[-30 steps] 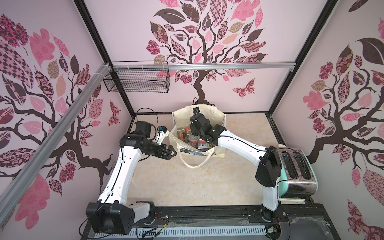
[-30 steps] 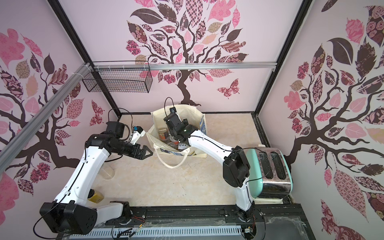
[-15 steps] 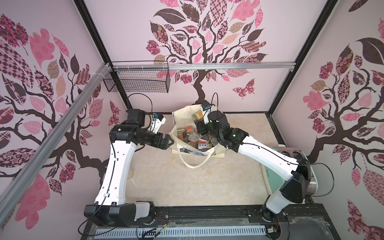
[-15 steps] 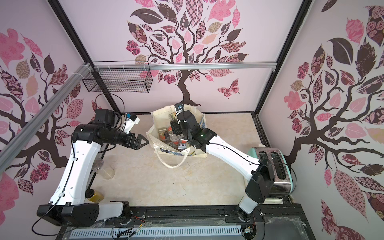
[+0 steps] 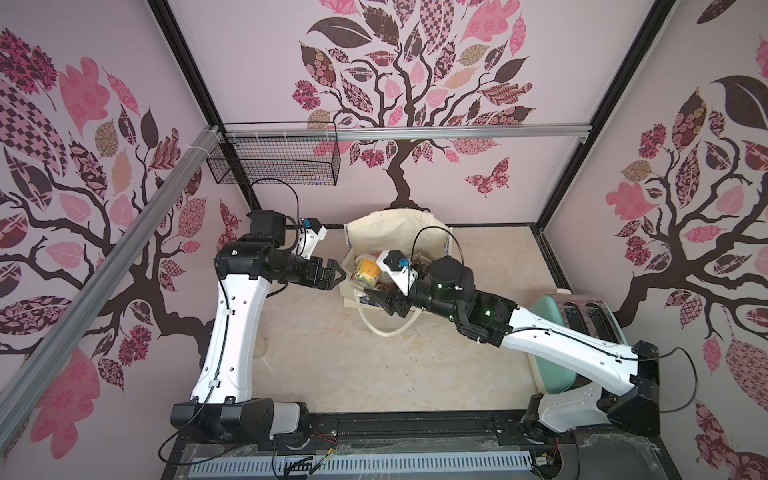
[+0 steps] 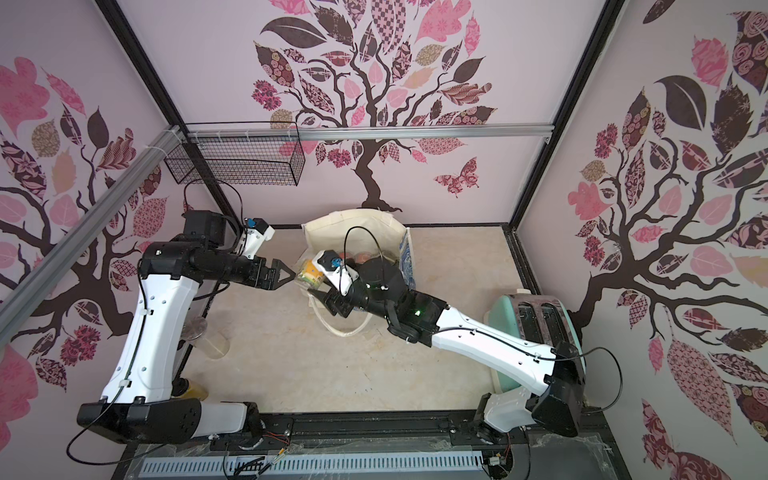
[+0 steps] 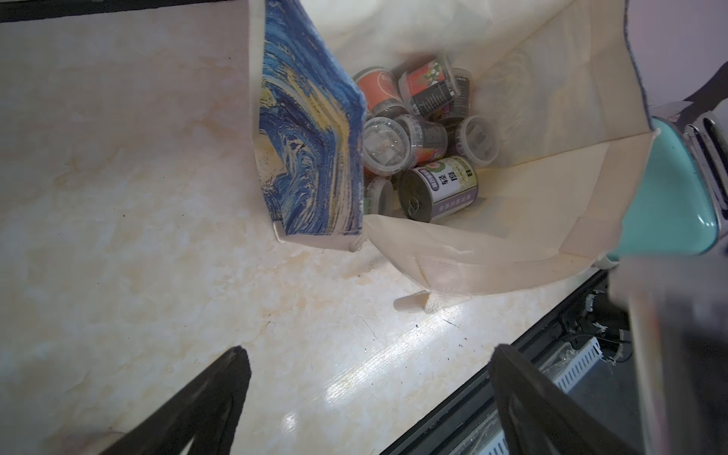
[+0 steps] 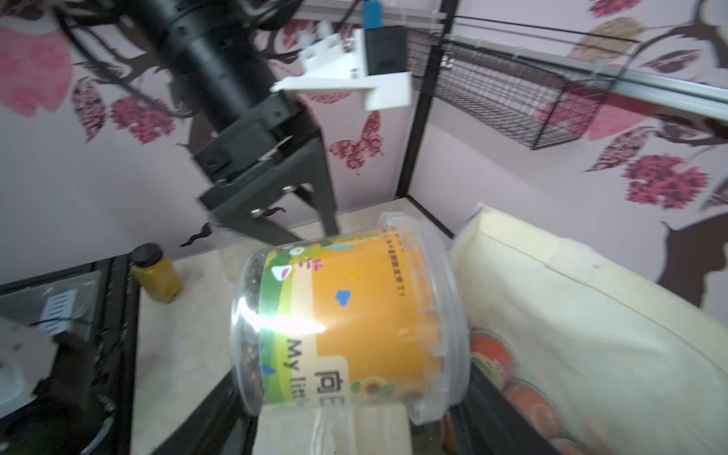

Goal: Take out the seed jars from the canvas bag
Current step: Place the seed jar at the center of the board.

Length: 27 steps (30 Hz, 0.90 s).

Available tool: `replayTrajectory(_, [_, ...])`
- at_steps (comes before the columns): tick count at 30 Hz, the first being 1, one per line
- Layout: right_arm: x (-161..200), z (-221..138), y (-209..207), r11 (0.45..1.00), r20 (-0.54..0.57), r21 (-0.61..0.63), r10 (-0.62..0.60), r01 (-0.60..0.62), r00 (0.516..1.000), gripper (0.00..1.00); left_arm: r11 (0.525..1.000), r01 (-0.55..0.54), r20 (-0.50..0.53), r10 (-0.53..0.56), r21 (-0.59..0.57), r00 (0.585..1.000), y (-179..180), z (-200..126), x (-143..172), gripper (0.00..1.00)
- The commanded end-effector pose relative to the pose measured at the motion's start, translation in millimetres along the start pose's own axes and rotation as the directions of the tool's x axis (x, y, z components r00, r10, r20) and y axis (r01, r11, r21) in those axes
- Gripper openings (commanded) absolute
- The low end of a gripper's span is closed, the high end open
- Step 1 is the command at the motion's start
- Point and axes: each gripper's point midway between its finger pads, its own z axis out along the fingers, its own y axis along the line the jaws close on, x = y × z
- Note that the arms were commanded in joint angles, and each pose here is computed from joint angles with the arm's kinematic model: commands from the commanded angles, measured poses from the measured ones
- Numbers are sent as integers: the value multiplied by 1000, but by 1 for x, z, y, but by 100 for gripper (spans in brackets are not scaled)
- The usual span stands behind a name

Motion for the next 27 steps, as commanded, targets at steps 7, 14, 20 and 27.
replayTrajectory(7, [25, -5, 36, 991, -65, -124, 44, -52, 997, 62, 972, 138, 41, -132, -189, 990, 65, -3, 2, 98])
replayTrajectory(14, [56, 4, 80, 965, -148, -251, 37, -73, 988, 63, 976, 161, 18, -160, -149, 987, 67, 14, 6, 98])
replayTrajectory(20, [86, 19, 106, 947, -195, -315, 0, -62, 981, 63, 975, 161, 17, -160, -154, 987, 69, 16, 5, 98])
replayTrajectory(27, [126, 46, 116, 963, -209, -226, -196, 147, 958, 62, 974, 166, 5, -167, -151, 986, 71, 20, 8, 98])
